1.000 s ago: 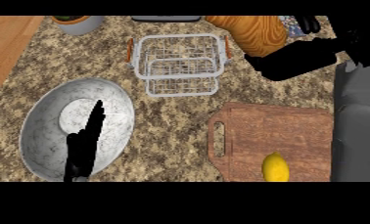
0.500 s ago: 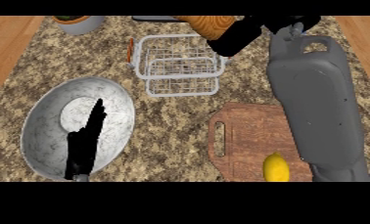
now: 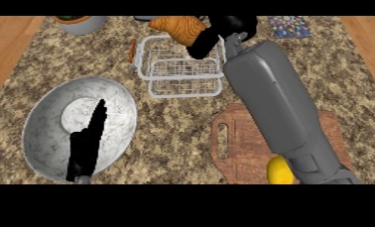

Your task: Pick the croissant from the cutting board and place it in the tiered basket

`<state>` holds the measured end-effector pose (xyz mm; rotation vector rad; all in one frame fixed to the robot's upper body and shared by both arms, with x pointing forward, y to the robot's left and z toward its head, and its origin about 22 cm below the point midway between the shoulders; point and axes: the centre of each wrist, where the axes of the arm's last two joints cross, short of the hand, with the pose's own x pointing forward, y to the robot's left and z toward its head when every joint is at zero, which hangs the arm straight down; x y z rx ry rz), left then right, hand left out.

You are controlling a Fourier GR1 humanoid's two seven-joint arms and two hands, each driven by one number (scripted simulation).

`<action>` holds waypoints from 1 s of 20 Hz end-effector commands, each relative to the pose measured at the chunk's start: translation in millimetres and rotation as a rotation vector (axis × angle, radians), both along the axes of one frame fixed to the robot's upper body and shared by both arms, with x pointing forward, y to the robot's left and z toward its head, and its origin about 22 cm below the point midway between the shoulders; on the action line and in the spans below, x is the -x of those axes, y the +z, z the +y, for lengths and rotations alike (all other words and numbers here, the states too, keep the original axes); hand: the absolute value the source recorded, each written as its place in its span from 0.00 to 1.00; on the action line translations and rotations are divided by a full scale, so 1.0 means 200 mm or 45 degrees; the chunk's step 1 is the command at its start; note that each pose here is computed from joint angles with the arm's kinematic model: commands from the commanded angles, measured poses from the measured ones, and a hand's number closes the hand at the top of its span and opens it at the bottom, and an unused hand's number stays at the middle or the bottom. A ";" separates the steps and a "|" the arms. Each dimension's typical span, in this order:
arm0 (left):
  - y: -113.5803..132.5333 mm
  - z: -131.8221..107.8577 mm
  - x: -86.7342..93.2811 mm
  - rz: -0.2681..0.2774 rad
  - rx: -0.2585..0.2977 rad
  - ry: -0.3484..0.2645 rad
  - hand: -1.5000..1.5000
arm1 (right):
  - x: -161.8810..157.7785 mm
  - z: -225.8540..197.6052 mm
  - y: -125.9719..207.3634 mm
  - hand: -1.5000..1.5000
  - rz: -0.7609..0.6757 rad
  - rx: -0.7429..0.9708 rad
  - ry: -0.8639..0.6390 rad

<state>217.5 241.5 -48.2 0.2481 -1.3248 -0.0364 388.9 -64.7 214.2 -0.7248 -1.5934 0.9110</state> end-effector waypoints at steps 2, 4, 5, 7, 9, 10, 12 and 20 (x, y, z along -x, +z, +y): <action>-0.03 -0.04 0.01 0.026 -0.002 -0.006 0.50 | -0.11 0.00 -0.13 1.00 0.038 -0.077 -0.001; -0.03 0.06 -0.02 0.024 0.024 -0.001 0.50 | -0.09 -0.03 -0.22 1.00 0.109 -0.181 -0.021; -0.02 0.03 0.01 0.012 0.005 -0.019 0.50 | -0.12 -0.03 -0.20 1.00 0.185 -0.298 -0.031; -0.02 -0.02 -0.04 -0.001 -0.003 -0.032 0.50 | -0.13 -0.01 -0.09 0.00 0.243 -0.408 0.017; -0.01 0.02 0.02 0.047 0.013 -0.042 0.50 | -0.12 -0.04 -0.24 0.00 0.278 -0.499 0.000; 0.04 -0.04 -0.06 0.015 -0.011 -0.034 0.50 | -0.16 -0.01 -0.25 0.00 0.280 -0.529 -0.011; 0.03 0.02 -0.03 -0.003 -0.001 -0.022 0.50 | -0.18 -0.05 -0.24 0.00 0.248 -0.658 -0.002; -0.02 0.06 0.03 0.033 0.019 0.011 0.50 | -0.19 -0.17 -0.02 0.00 -0.012 -0.983 -0.080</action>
